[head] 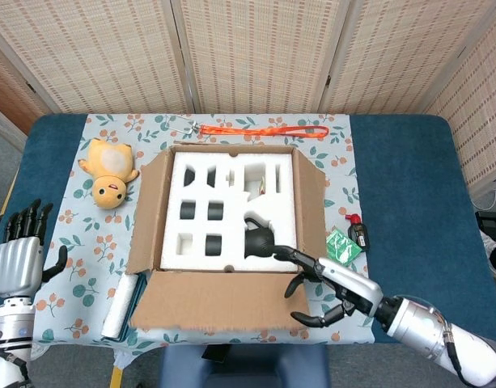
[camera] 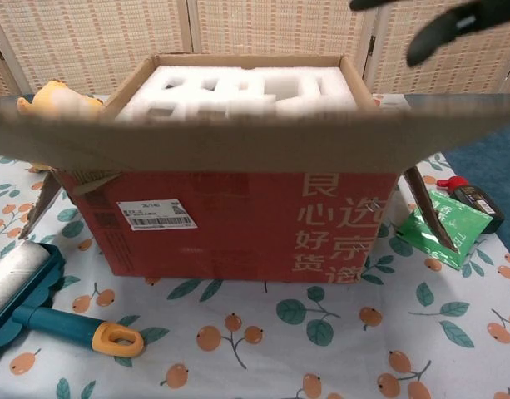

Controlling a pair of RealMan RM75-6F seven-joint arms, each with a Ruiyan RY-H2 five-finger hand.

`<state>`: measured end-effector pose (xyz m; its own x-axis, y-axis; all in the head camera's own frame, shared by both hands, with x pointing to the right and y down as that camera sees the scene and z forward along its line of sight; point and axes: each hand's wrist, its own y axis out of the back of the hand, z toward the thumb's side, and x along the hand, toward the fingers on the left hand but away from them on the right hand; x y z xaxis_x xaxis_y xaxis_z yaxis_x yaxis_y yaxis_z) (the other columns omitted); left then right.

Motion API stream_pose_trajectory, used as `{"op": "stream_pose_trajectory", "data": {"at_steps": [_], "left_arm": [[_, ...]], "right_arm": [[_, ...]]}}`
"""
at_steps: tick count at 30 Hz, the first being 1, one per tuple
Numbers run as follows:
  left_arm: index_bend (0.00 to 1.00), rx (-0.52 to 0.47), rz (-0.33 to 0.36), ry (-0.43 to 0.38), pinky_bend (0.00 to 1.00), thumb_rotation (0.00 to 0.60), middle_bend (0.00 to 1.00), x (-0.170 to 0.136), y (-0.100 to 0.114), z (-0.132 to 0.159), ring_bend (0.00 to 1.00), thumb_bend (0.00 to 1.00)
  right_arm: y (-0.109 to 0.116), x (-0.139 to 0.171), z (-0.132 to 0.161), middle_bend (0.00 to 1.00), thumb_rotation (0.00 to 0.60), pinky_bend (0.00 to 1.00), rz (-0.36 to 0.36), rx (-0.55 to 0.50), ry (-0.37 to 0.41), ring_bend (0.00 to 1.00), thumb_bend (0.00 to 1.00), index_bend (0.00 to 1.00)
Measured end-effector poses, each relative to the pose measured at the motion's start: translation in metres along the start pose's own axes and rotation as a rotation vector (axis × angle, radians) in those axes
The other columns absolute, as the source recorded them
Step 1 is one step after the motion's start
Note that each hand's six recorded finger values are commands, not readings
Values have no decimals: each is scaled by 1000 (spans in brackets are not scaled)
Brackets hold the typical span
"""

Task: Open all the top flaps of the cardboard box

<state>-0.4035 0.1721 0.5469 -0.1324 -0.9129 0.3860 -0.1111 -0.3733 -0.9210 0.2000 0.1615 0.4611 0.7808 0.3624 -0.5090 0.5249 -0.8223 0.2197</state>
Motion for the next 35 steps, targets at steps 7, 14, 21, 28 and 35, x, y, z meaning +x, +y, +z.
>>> {"op": "stream_pose_trajectory", "data": {"at_steps": [7,14,21,28,35], "left_arm": [[0,27,-19,-61,0,600,0,-5,-6,20,0,505],[0,58,-81,-119,0,600,0,-9,-15,25,0,505],[0,77,-133,-188,0,600,0,-26,-27,16,0,506],[0,103,-145,-224,0,600,0,-45,-44,-9,0,505],[0,58,-83,-205,0,600,0,-60,-42,-39,0,505]], "right_arm": [[7,19,-2,0,600,161,-29,107,33,0,414,0],[33,41,-24,0,600,0,-155,542,-52,0,414,0],[65,78,-63,0,600,0,-363,1020,-238,0,414,0],[86,142,-132,0,600,0,-729,1204,-531,0,414,0],[77,186,-186,0,600,0,-845,1138,-719,0,414,0]]}}
